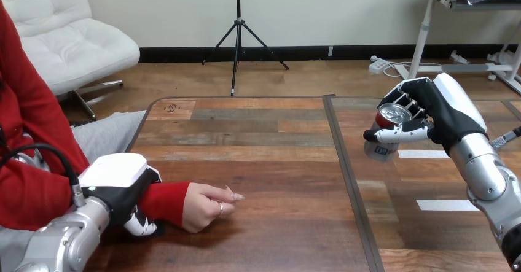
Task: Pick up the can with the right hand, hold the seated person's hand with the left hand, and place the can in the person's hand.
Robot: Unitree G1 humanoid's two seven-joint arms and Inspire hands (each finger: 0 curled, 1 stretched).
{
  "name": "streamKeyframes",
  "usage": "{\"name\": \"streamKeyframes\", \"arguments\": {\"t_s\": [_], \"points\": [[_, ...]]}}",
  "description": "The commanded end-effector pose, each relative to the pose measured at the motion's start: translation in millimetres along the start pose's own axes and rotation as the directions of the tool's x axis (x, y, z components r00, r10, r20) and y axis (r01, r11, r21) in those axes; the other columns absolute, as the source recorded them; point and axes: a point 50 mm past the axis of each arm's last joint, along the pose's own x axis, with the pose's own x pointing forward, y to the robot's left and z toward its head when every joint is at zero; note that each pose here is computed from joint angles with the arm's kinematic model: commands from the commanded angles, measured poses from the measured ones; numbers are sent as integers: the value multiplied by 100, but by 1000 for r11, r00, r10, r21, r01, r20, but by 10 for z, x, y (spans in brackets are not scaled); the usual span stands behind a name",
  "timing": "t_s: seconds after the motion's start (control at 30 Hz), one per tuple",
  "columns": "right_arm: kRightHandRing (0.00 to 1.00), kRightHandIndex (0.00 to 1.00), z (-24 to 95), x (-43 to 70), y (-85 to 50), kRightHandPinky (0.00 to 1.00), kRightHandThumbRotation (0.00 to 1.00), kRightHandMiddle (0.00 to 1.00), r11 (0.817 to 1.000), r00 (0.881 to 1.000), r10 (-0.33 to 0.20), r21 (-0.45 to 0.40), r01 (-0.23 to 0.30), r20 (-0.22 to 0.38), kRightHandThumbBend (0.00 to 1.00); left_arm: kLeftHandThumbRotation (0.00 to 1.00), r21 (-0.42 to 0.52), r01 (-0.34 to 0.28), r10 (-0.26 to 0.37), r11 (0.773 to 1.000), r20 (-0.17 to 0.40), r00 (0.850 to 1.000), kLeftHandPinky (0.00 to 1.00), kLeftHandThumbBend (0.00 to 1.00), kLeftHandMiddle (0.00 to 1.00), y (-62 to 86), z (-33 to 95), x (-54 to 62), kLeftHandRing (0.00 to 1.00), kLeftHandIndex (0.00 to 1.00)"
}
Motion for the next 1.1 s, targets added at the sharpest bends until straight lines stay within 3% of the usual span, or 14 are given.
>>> {"name": "streamKeyframes", "arguments": {"t_s": [0.0, 0.33, 1.07], "points": [[40, 47, 247, 114, -247, 36, 0, 44, 994, 989, -107, 28, 104, 106, 73, 0, -25, 23, -23, 999, 1, 1000, 35, 80, 49, -5, 42, 30, 43, 55], [40, 47, 246, 116, -240, 36, 0, 44, 995, 990, -101, 28, 98, 101, 73, 0, -68, -2, 4, 998, 20, 1000, 25, 72, 40, -5, 64, 22, 31, 42], [40, 47, 244, 118, -225, 36, 0, 44, 995, 991, -93, 30, 91, 99, 72, 0, -146, -79, 89, 986, 58, 994, 20, 67, 35, 91, 85, 0, 26, 38]]}}
